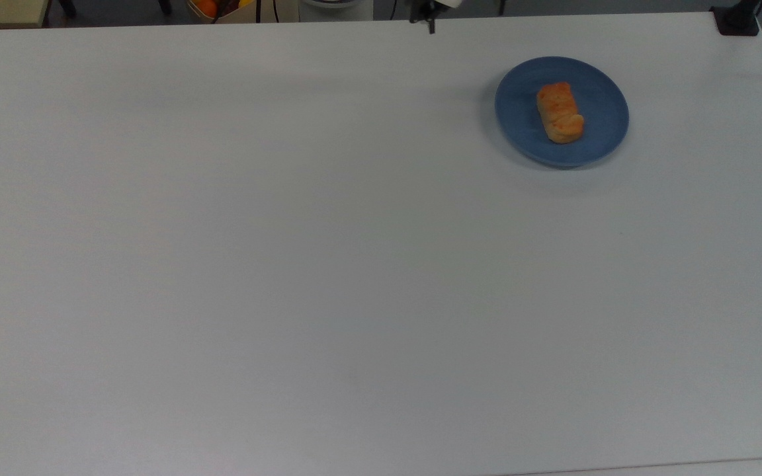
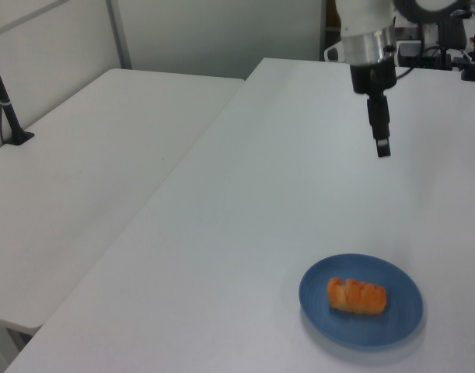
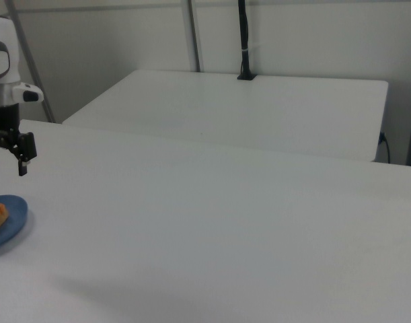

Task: Put the bread on the table
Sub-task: 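Move the gripper over the orange bread on the blue plate, then lower the open gripper around the orange bread and close it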

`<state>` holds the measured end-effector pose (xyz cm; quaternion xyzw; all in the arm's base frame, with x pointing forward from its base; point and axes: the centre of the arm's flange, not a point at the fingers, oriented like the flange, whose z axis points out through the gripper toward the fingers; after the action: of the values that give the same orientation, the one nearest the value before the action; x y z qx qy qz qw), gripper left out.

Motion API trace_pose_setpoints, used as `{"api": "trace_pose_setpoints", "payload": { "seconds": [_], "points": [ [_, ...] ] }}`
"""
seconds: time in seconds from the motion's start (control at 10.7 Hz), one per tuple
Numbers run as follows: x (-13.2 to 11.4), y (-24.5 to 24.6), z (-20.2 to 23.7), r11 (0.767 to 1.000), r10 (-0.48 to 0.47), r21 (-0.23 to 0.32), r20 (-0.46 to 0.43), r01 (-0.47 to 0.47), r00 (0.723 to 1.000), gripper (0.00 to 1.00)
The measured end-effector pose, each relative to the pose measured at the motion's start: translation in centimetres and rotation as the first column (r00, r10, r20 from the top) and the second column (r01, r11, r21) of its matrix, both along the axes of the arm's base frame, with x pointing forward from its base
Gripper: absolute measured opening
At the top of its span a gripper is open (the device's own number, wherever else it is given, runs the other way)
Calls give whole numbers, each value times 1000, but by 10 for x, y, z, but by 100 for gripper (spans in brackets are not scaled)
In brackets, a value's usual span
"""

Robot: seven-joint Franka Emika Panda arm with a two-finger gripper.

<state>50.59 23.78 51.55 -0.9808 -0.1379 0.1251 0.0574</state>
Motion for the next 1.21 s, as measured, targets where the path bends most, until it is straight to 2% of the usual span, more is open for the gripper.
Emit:
{"api": "trace_pose_setpoints", "payload": {
  "seconds": [0.47, 0.65, 0.84, 1.03, 1.21],
  "points": [
    [-18, 97, -60, 999, -41, -18, 2, 41, 999, 100],
    [-29, 123, -80, 998, -52, -33, 37, 53, 998, 100],
    [-41, 149, -103, 994, -66, -84, 86, 73, 994, 100],
    [-49, 173, -122, 988, -98, -110, 132, 113, 986, 100],
    [-56, 190, -140, 986, -88, -125, 164, 110, 982, 100]
  ]
}}
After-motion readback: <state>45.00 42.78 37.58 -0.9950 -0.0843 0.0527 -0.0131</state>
